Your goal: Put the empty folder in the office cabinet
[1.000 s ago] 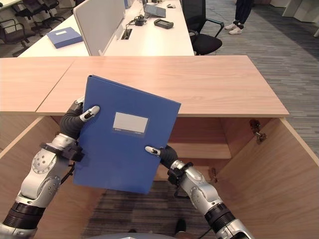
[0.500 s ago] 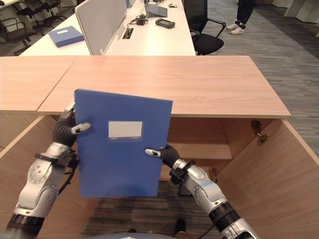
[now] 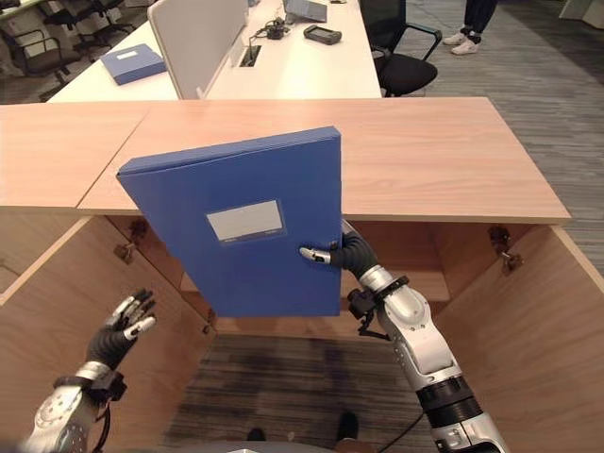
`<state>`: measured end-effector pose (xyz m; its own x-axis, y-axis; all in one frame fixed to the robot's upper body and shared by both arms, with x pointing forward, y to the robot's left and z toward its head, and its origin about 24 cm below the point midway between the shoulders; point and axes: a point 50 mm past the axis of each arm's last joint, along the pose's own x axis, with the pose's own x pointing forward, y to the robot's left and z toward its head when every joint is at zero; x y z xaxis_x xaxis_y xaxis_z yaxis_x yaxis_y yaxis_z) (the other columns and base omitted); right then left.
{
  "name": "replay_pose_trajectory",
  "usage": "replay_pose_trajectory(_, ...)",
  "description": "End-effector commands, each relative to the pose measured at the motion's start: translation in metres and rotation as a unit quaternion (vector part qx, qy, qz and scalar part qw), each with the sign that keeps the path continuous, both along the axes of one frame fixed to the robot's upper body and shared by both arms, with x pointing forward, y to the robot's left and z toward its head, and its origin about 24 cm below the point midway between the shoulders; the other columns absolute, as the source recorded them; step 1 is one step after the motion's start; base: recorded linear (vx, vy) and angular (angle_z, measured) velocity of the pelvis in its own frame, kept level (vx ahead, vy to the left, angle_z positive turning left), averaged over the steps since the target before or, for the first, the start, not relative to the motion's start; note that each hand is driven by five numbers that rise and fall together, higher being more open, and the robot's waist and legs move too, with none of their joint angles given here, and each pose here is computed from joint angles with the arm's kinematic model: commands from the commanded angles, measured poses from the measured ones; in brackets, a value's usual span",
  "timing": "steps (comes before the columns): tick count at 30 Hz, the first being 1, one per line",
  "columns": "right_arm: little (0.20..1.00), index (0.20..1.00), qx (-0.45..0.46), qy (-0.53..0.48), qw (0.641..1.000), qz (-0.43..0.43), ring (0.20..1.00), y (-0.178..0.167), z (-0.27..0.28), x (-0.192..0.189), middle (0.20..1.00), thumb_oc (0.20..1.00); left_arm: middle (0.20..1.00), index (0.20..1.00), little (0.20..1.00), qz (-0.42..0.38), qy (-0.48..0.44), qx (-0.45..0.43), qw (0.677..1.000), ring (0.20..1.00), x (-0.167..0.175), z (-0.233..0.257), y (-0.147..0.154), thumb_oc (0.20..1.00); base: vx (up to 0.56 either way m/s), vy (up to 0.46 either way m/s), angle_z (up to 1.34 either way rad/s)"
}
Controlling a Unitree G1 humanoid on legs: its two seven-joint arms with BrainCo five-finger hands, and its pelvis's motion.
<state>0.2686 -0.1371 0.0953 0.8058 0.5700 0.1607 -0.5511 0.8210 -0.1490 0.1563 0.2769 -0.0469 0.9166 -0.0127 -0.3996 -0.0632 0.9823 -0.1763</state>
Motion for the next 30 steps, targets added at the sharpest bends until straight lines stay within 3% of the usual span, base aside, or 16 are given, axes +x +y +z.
replay_pose_trajectory(1,0.200,0.200,0.054,-0.109,0.992,0.041,0.200,0.023,0.044,0.001,0.200,0.200,1.000,1.000,1.000,-0.037,0.034,0.056,0.997,1.000,0.001,-0.007,0.008,1.000,0.00,0.000,0.00)
replay_pose_trajectory(9,0.200,0.200,0.026,-0.049,0.995,0.088,0.200,0.043,0.017,0.001,0.200,0.200,1.000,1.000,1.000,-0.045,0.233,0.119,0.964,1.000,-0.046,-0.075,-0.004,1.000,0.00,0.000,0.00)
replay_pose_trajectory(13,0.200,0.200,-0.010,-0.018,0.994,0.107,0.200,0.047,0.001,0.001,0.200,0.200,1.000,1.000,1.000,-0.058,0.261,0.133,0.954,1.000,-0.051,-0.083,-0.010,1.000,0.00,-0.004,0.03)
replay_pose_trajectory(20,0.200,0.200,-0.158,0.025,0.975,0.152,0.200,0.060,-0.039,0.004,0.200,0.200,1.000,1.000,1.000,-0.109,0.327,0.165,0.924,1.000,-0.067,-0.101,-0.023,1.000,0.01,-0.005,0.03)
replay_pose_trajectory(30,0.200,0.200,-0.235,0.070,0.953,0.176,0.200,0.074,-0.076,0.001,0.200,0.200,1.000,1.000,1.000,-0.134,0.352,0.188,0.907,1.000,-0.074,-0.106,-0.027,1.000,0.00,-0.005,0.07)
